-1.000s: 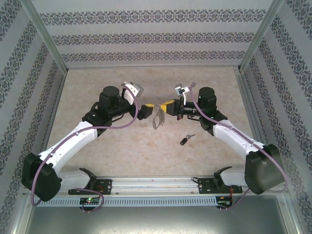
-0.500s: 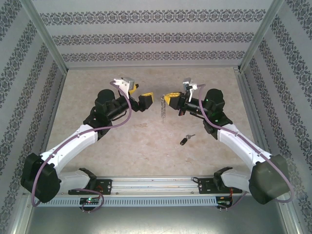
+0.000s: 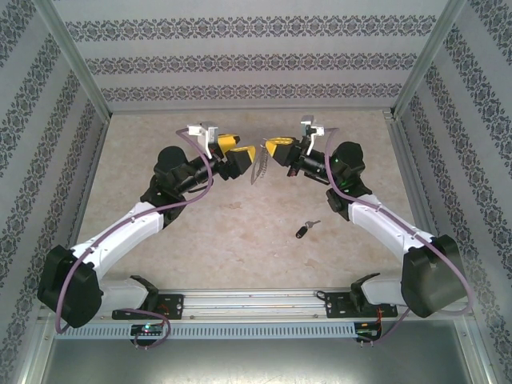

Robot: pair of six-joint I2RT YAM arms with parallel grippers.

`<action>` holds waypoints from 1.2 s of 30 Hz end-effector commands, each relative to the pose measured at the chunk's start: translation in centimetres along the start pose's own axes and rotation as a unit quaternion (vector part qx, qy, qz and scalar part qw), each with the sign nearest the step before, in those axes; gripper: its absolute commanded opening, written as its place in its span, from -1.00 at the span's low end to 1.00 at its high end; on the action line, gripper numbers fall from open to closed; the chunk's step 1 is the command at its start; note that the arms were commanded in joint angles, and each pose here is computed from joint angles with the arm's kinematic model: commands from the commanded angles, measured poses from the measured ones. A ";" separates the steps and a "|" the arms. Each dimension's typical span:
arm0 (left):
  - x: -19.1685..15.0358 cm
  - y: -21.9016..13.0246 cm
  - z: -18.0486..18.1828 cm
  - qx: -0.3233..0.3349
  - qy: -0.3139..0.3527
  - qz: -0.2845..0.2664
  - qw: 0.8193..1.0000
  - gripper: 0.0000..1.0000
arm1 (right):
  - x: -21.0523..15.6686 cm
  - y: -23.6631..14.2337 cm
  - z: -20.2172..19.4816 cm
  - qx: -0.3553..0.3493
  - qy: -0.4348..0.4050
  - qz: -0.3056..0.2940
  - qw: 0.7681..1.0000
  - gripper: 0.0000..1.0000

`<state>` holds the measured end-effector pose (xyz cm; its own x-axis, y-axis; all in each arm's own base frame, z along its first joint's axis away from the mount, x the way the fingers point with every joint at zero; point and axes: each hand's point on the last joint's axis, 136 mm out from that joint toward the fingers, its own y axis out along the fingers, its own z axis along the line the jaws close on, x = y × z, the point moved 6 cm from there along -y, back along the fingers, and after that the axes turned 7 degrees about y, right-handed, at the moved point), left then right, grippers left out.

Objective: Put the keys on the keyring

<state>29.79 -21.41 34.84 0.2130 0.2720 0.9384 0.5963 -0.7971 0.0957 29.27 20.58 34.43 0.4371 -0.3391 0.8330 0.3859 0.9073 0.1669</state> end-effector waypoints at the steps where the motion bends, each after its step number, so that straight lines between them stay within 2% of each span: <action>1: 1.5 0.3 -0.8 -0.036 -0.003 -0.024 0.999 0.52 | 1.9 0.5 2.0 0.041 -0.023 -0.024 0.999 -1.00; 5: 1.5 0.4 -0.6 -0.043 -0.011 -0.035 0.998 0.37 | 1.6 0.7 2.0 0.047 -0.013 -0.015 0.999 -1.00; 11: 2.0 0.7 -0.6 -0.089 -0.037 -0.054 0.994 0.06 | 1.1 1.0 1.8 0.049 -0.004 -0.011 0.999 -1.00; 20: 1.6 0.9 0.4 -0.131 -0.094 -0.079 0.984 -0.24 | 0.9 1.4 1.5 0.048 0.003 -0.011 0.999 -1.00; 22: 1.3 1.1 0.5 -0.135 -0.100 -0.074 0.983 -0.28 | 0.9 1.5 1.5 0.047 0.004 -0.011 0.999 -1.00; 36: 0.0 1.6 0.5 -0.148 -0.100 -0.028 0.983 -0.28 | 1.0 1.8 1.2 0.047 0.007 -0.011 0.999 -1.00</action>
<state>31.52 -22.43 34.43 0.3655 0.4127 0.8343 0.4047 -0.8776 0.2568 29.75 21.74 34.14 0.4994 -0.3403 0.7968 0.3510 0.9203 0.1730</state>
